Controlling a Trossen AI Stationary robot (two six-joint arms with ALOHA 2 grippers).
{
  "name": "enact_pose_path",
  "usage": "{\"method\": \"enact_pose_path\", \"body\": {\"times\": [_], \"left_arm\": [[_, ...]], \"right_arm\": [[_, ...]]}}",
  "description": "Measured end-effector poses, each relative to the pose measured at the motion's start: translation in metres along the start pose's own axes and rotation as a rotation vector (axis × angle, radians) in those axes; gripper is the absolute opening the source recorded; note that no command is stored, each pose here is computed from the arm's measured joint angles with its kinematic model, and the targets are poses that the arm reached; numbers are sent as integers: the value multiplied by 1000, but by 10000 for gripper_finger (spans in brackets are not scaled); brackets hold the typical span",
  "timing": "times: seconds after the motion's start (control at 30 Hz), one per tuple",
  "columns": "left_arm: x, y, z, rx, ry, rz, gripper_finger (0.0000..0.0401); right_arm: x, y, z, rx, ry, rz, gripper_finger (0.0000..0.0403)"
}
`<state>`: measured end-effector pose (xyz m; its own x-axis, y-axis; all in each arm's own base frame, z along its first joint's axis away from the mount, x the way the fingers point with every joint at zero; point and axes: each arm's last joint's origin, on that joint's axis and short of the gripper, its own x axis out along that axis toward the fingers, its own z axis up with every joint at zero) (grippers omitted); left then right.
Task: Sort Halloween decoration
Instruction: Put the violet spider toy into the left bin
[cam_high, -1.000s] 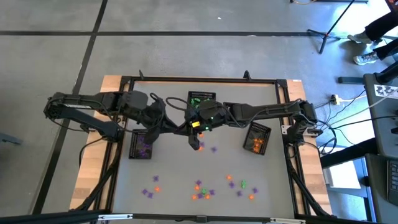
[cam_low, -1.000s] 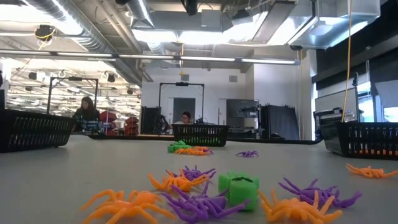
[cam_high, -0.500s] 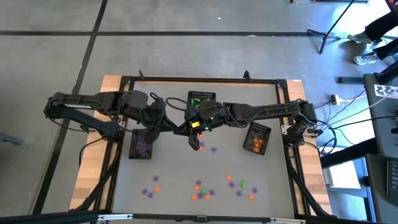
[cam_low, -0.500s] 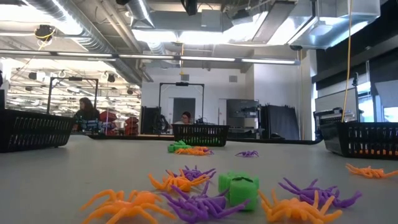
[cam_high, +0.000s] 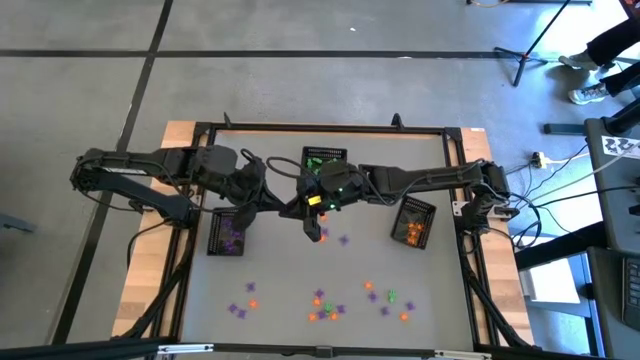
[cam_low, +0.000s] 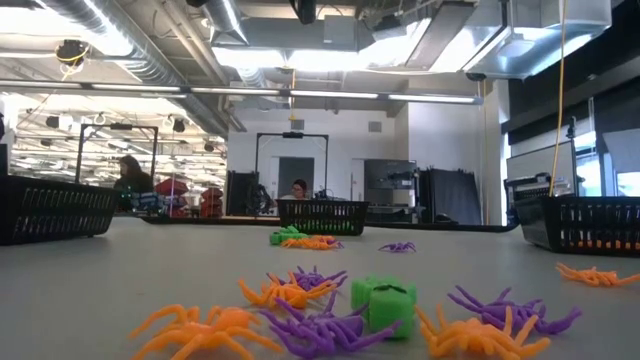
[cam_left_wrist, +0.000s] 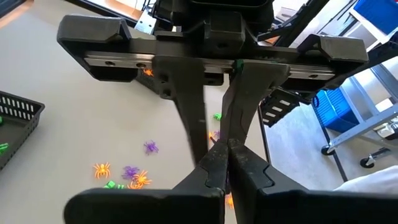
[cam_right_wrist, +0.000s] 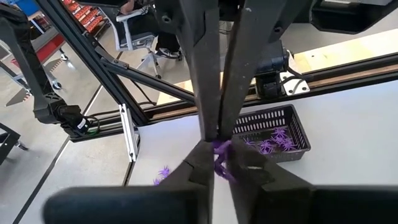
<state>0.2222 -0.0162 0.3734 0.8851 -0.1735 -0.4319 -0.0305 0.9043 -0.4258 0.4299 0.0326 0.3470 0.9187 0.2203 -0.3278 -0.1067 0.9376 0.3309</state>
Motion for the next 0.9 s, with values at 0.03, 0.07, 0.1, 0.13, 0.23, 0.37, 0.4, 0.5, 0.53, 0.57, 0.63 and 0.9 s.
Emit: {"method": "enact_pose_path", "body": {"times": [0.03, 0.07, 0.1, 0.13, 0.23, 0.37, 0.4, 0.5, 0.53, 0.57, 0.63, 0.9], "left_arm": [[-1, 0, 0, 0, -1, -1, 0], [-1, 0, 0, 0, -2, -1, 0], [-1, 0, 0, 1, -3, -1, 0], [-3, 0, 0, 1, -4, -2, 0], [-6, -1, 0, 2, -11, -4, 0], [-15, 0, -4, -5, 11, 26, 0], [-18, 1, -7, -13, 28, 42, 0], [-28, 6, -19, -59, 140, 105, 0], [-30, 9, -25, -79, 197, 138, 0], [-32, 11, -32, -98, 261, 176, 0], [-35, 16, -43, -134, 371, 238, 0], [-21, 41, -98, -306, 556, 317, 0]], "right_arm": [[0, 0, 0, 0, 1, -1, 60], [0, 0, 0, 1, 4, -3, 75], [0, -1, -1, 2, 8, -4, 91], [0, -1, -1, 3, 13, -6, 108], [0, -2, -4, 7, 37, -13, 156], [-3, -3, -7, 15, 85, -28, 206], [-3, -3, -8, 17, 94, -32, 215], [-6, -6, -11, 30, 149, -48, 229], [-7, -7, -12, 31, 158, -53, 230], [-7, -7, -13, 33, 168, -57, 230], [-7, -7, -14, 35, 178, -61, 227], [-7, -6, -14, 34, 178, -62, 214]]}}
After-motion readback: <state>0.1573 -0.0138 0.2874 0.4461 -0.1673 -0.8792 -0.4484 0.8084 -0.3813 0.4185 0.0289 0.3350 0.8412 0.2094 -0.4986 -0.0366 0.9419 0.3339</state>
